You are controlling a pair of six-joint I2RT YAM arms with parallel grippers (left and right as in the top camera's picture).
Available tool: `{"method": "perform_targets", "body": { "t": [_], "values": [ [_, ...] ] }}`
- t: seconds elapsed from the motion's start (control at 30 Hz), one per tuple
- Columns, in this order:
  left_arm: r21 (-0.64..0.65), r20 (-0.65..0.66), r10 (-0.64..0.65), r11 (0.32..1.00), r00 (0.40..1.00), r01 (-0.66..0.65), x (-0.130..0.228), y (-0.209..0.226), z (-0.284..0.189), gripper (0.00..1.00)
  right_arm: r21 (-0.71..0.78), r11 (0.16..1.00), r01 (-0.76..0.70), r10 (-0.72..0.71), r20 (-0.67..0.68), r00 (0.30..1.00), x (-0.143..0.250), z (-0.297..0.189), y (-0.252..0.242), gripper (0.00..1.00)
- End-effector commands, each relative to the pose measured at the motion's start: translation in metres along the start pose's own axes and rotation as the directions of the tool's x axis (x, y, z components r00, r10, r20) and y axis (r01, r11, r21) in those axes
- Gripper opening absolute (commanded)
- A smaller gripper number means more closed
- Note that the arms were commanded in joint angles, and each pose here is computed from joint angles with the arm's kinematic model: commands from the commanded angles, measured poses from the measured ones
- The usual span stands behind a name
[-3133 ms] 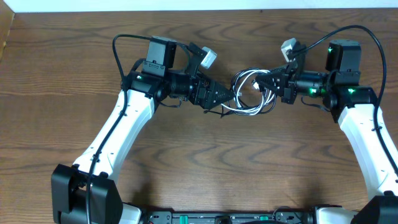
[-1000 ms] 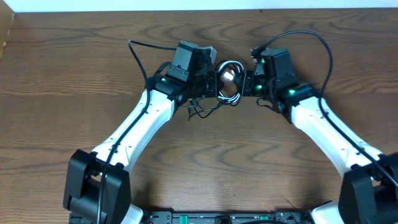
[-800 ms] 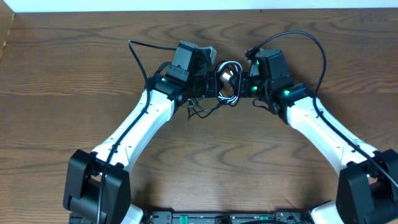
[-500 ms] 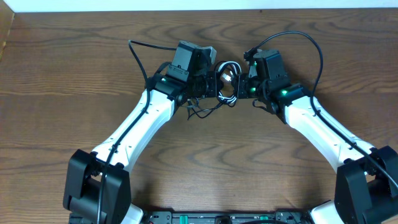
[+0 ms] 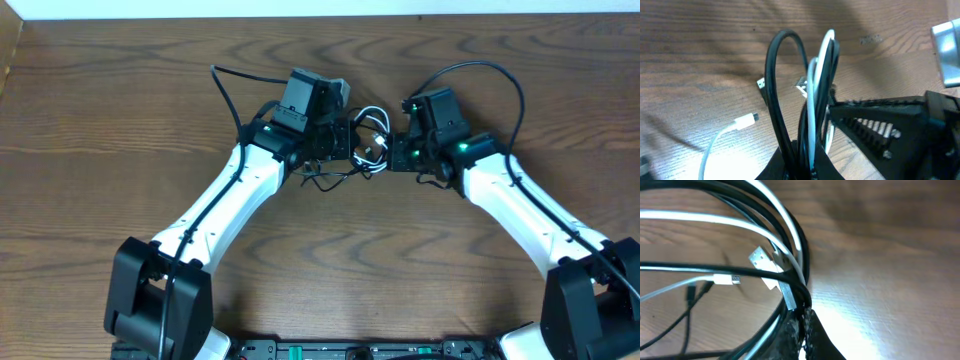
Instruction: Untangle cables
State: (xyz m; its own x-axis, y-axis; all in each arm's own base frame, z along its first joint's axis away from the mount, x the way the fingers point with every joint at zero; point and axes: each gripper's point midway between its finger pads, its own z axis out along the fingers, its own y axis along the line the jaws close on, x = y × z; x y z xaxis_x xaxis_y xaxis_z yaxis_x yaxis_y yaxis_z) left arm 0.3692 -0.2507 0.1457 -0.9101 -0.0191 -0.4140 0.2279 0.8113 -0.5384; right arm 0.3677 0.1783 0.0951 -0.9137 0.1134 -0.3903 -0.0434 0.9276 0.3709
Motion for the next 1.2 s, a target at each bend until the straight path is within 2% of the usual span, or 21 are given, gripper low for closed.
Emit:
{"method": "perform_targets", "body": {
  "t": [0.0, 0.17, 0.3, 0.33, 0.4, 0.5, 0.67, 0.73, 0.83, 1.17],
  "values": [
    [-0.051, 0.050, -0.004, 0.999, 0.999, 0.006, -0.012, 0.010, -0.006, 0.07, 0.116, 0.989, -0.086, 0.086, 0.012, 0.996, -0.002, -0.007, -0.033, 0.01],
    [-0.052, 0.061, 0.003, 0.999, 0.998, 0.000, -0.016, 0.013, -0.008, 0.08, 0.192, 0.973, -0.128, 0.135, -0.027, 0.990, 0.011, -0.011, -0.052, 0.01],
    [-0.048, 0.077, -0.007, 0.999, 0.997, 0.011, -0.022, 0.018, -0.011, 0.08, 0.240, 0.958, -0.155, 0.170, -0.040, 0.985, 0.016, -0.014, -0.065, 0.06],
    [-0.038, 0.076, -0.010, 0.999, 0.997, 0.013, -0.023, 0.017, -0.011, 0.07, 0.206, 0.968, -0.140, 0.153, -0.052, 0.987, 0.016, -0.013, -0.060, 0.09],
    [-0.008, 0.064, -0.014, 1.000, 0.998, 0.015, -0.022, 0.014, -0.012, 0.07, 0.027, 0.999, -0.026, 0.029, -0.085, 0.996, 0.012, -0.010, -0.029, 0.22],
    [0.035, 0.041, -0.013, 0.999, 0.999, 0.012, -0.018, 0.006, -0.011, 0.07, -0.217, 0.971, 0.103, -0.118, -0.055, 0.991, 0.004, -0.013, 0.014, 0.40],
    [0.069, -0.006, -0.016, 0.998, 1.000, 0.017, -0.006, -0.005, -0.009, 0.07, -0.322, 0.923, 0.212, -0.201, 0.067, 0.977, -0.014, -0.016, 0.051, 0.50],
    [0.070, -0.017, -0.021, 0.997, 1.000, 0.022, -0.002, -0.008, -0.008, 0.08, -0.314, 0.919, 0.239, -0.219, 0.098, 0.971, -0.018, -0.015, 0.058, 0.50],
    [0.074, -0.023, -0.015, 0.997, 1.000, 0.016, 0.001, -0.011, -0.006, 0.08, -0.210, 0.944, 0.255, -0.237, 0.109, 0.965, -0.016, -0.007, 0.054, 0.49],
    [0.074, -0.024, -0.026, 0.997, 0.999, 0.028, 0.001, -0.011, -0.006, 0.08, 0.012, 0.989, 0.149, -0.149, -0.005, 0.989, 0.008, 0.027, 0.014, 0.39]
  ]
}}
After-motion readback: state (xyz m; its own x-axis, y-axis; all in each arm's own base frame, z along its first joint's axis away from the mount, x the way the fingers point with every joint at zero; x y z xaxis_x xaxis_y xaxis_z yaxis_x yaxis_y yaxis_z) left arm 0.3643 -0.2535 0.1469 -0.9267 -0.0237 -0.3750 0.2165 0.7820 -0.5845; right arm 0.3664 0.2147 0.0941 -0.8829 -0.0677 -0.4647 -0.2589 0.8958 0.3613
